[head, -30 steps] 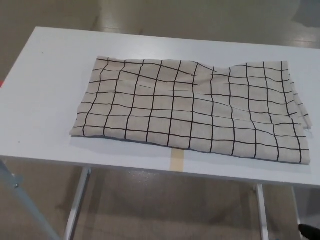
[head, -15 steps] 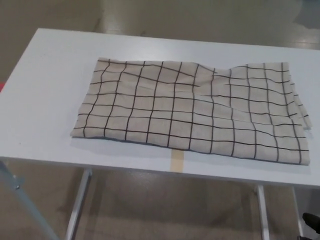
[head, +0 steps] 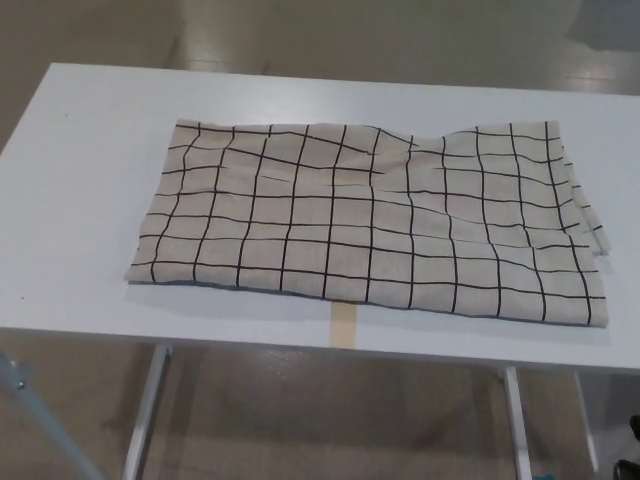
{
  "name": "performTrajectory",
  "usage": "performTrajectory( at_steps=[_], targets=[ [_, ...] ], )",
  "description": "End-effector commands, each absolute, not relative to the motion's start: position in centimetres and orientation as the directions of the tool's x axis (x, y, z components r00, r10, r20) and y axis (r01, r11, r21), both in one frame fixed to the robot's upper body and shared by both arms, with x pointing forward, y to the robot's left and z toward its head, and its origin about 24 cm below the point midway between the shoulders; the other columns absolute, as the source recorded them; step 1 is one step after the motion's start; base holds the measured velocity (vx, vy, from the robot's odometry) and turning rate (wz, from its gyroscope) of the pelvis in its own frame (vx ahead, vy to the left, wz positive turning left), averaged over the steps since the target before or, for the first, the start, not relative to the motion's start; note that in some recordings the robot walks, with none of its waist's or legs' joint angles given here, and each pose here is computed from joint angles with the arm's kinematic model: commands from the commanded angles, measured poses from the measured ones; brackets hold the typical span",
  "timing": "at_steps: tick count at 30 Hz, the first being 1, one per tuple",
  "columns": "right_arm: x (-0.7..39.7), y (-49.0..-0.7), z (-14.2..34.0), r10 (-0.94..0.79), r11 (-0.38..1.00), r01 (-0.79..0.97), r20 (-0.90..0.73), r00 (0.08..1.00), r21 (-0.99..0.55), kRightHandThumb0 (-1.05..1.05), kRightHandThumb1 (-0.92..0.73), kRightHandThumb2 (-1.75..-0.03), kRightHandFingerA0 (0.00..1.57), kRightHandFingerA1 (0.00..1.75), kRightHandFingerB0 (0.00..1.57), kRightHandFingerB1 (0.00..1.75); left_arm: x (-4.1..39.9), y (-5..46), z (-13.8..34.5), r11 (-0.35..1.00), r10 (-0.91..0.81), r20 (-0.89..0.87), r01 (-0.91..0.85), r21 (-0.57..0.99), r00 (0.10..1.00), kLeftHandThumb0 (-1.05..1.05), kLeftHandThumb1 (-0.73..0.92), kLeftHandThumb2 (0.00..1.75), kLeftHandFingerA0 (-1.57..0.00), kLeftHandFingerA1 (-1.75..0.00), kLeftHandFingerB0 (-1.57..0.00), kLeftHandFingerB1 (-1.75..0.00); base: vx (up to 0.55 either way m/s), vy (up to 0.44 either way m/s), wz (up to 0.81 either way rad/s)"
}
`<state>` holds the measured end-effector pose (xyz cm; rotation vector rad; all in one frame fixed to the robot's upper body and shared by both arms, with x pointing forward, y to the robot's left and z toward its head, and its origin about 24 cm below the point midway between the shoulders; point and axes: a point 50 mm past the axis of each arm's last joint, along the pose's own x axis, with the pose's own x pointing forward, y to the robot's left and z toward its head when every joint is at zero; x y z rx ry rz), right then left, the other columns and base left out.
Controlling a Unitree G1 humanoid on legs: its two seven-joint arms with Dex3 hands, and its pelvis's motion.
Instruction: Use the left hand to fold a white towel with checkered patterns in half.
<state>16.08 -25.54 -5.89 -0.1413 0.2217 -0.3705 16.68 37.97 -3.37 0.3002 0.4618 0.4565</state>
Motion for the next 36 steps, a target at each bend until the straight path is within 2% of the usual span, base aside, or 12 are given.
performTrajectory(
  at_steps=[1, 4, 11, 17, 23, 28, 36],
  targets=[
    [16.0, -25.4, -5.4, -0.375, 0.921, 0.349, -0.149, 0.915, -0.171, -0.45, -0.7, -0.61, 0.44, 0.61, 0.46, 0.51, 16.7, 38.0, -2.9, 0.862, 0.474, -0.315, -0.361, 0.356, 0.822, -0.48, 0.34, 0.66, 0.0, -0.13, 0.0, -0.06, 0.0, 0.0, 0.0],
    [15.8, -25.2, -5.4, -0.369, 0.921, 0.34, -0.143, 0.918, -0.188, -0.45, -0.7, -0.61, 0.43, 0.59, 0.46, 0.51, 17.1, 36.9, -1.9, 0.884, 0.402, -0.237, -0.307, 0.352, 0.885, -0.53, 0.36, 0.68, 0.0, -0.11, 0.0, -0.04, 0.0, 0.0, 0.0],
    [15.0, -24.0, -5.4, -0.324, 0.945, 0.311, -0.183, 0.928, -0.098, -0.46, -0.72, -0.61, 0.45, 0.6, 0.47, 0.5, 17.1, 34.9, -1.0, 0.905, 0.289, -0.145, -0.221, 0.363, 0.946, -0.57, 0.37, 0.69, 0.0, -0.12, 0.0, -0.04, 0.0, 0.0, 0.0],
    [14.6, -23.1, -5.3, -0.262, 0.964, 0.248, -0.184, 0.947, -0.096, -0.45, -0.72, -0.61, 0.45, 0.6, 0.47, 0.5, 17.1, 33.4, -0.1, 0.908, 0.198, -0.084, -0.15, 0.392, 0.977, -0.6, 0.39, 0.71, 0.0, -0.11, 0.0, -0.03, 0.0, 0.0, 0.0],
    [13.9, -23.4, -5.7, -0.258, 0.961, 0.229, -0.208, 0.943, -0.156, -0.45, -0.72, -0.61, 0.44, 0.58, 0.46, 0.49, 16.4, 31.9, -0.6, 0.923, 0.138, -0.078, -0.099, 0.371, 0.987, -0.63, 0.4, 0.73, 0.0, -0.11, 0.0, -0.03, 0.0, 0.0, 0.0],
    [13.5, -23.2, -6.0, -0.252, 0.964, 0.222, -0.225, 0.941, -0.148, -0.46, -0.72, -0.61, 0.43, 0.56, 0.46, 0.49, 16.3, 31.3, 0.0, 0.914, 0.116, -0.046, -0.088, 0.396, 0.992, -0.62, 0.39, 0.73, 0.0, -0.13, 0.0, -0.06, 0.0, 0.0, 0.0],
    [13.8, -22.9, -6.2, -0.25, 0.964, 0.219, -0.227, 0.941, -0.15, -0.46, -0.72, -0.61, 0.43, 0.57, 0.45, 0.51, 18.6, 29.2, 5.2, 0.851, 0.006, 0.218, -0.12, 0.511, 0.976, -0.62, 0.39, 0.74, 0.0, -0.12, 0.0, -0.06, 0.0, 0.0, 0.0]
  ],
)
